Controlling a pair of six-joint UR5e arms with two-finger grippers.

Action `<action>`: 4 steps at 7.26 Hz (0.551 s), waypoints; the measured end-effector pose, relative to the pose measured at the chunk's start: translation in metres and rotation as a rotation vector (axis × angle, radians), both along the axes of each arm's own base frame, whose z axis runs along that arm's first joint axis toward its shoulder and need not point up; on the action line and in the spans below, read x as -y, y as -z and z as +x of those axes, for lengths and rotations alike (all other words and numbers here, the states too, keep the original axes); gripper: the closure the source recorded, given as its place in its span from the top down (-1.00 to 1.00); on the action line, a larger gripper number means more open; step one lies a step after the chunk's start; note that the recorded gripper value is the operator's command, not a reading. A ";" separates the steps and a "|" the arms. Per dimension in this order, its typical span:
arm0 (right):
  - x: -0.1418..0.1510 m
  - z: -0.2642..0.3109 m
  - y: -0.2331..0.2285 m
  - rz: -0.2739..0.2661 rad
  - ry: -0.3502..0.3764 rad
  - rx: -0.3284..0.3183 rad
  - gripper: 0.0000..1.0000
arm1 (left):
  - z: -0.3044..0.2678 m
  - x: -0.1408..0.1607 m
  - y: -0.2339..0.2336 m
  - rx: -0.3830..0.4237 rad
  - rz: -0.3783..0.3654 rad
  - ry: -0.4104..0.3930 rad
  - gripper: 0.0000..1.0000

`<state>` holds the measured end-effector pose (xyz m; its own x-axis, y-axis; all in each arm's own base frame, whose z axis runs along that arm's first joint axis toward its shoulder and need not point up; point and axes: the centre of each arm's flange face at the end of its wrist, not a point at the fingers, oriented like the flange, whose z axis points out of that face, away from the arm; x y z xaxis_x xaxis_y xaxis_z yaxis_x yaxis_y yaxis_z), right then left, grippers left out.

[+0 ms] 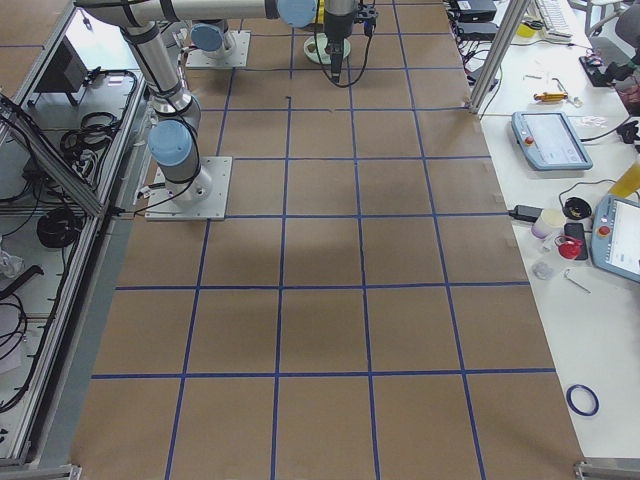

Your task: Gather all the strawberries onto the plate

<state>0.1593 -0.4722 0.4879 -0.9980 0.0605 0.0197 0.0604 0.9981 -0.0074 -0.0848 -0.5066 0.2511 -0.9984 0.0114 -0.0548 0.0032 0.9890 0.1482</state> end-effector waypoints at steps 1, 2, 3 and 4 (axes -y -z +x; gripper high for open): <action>0.000 0.000 0.000 -0.002 0.000 0.000 1.00 | -0.005 0.010 -0.037 -0.011 -0.063 0.004 1.00; 0.000 0.000 -0.001 -0.004 0.000 0.001 1.00 | -0.012 0.020 -0.086 -0.020 -0.110 0.023 1.00; 0.000 0.000 -0.001 -0.006 0.000 0.002 1.00 | -0.022 0.024 -0.139 -0.026 -0.143 0.046 1.00; -0.001 0.000 -0.002 -0.009 0.000 0.001 1.00 | -0.037 0.020 -0.189 -0.033 -0.167 0.072 1.00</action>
